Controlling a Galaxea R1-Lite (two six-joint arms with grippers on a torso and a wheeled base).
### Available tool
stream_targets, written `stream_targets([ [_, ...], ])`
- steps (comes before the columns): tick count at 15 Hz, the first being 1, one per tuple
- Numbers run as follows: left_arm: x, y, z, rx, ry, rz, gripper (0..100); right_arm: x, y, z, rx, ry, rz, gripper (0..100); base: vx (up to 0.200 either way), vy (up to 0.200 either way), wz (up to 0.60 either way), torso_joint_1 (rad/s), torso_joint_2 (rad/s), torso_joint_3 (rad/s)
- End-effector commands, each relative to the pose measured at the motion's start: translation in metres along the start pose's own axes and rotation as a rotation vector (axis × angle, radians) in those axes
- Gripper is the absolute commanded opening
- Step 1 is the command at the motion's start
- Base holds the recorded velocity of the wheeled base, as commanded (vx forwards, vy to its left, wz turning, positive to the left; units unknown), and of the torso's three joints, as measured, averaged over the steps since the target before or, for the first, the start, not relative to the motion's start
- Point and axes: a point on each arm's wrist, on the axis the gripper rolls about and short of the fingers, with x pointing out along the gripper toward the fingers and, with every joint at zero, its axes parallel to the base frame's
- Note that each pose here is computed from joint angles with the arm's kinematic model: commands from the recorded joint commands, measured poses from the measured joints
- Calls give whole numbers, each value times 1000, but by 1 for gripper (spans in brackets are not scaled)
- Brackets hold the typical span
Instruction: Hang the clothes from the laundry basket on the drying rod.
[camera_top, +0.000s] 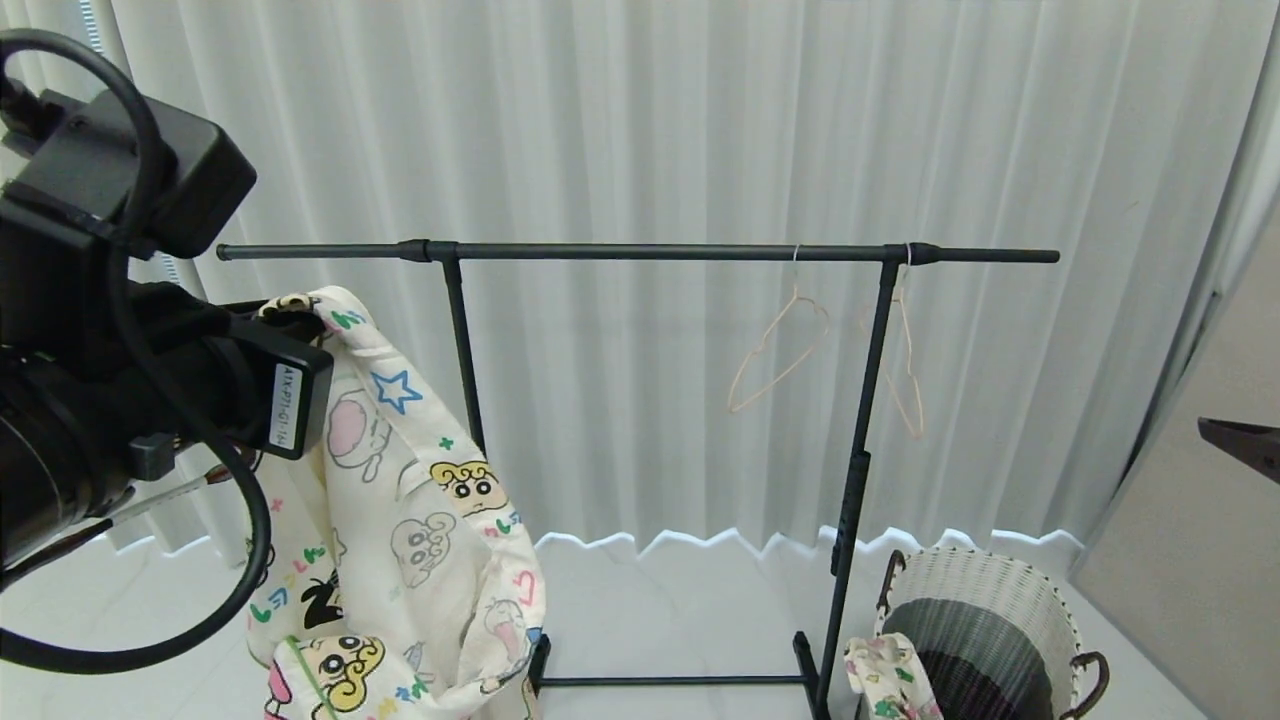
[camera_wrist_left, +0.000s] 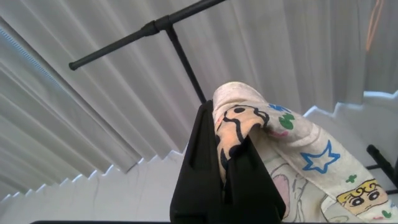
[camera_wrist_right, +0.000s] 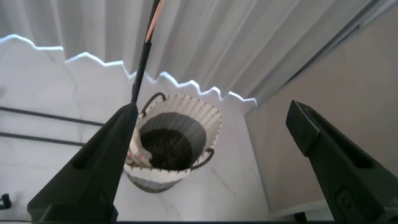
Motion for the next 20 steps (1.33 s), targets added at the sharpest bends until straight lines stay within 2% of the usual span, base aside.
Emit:
stream_targets([
  [1,-1,-2,1,0,-5,-8,0,5,1,0,-4,14,4,100,200,0,0,2,2,2],
  [6,-3,0,1,-3,-10,-8,0,14,4,-1,-8,41,12,100,200,0,0,0,1,0],
  [11,-4,-1,2,-3,-17,-15,0,33,8,-1,-4,15,7,100,200,0,0,5,3,2],
  [13,-5,-1,1,-3,-17,-15,0,40,11,-3,-5,32,11,100,200,0,0,2,0,5],
  [16,-4,-1,1,-4,-16,-15,0,49,15,-8,21,67,24,100,67,0,0,1,1,1],
  [18,-4,-2,1,-3,-14,-15,0,67,22,-11,77,121,42,100,0,0,0,0,0,0],
  [20,-3,-2,1,-1,-14,-15,0,87,27,-11,144,128,41,100,0,0,0,0,0,0],
])
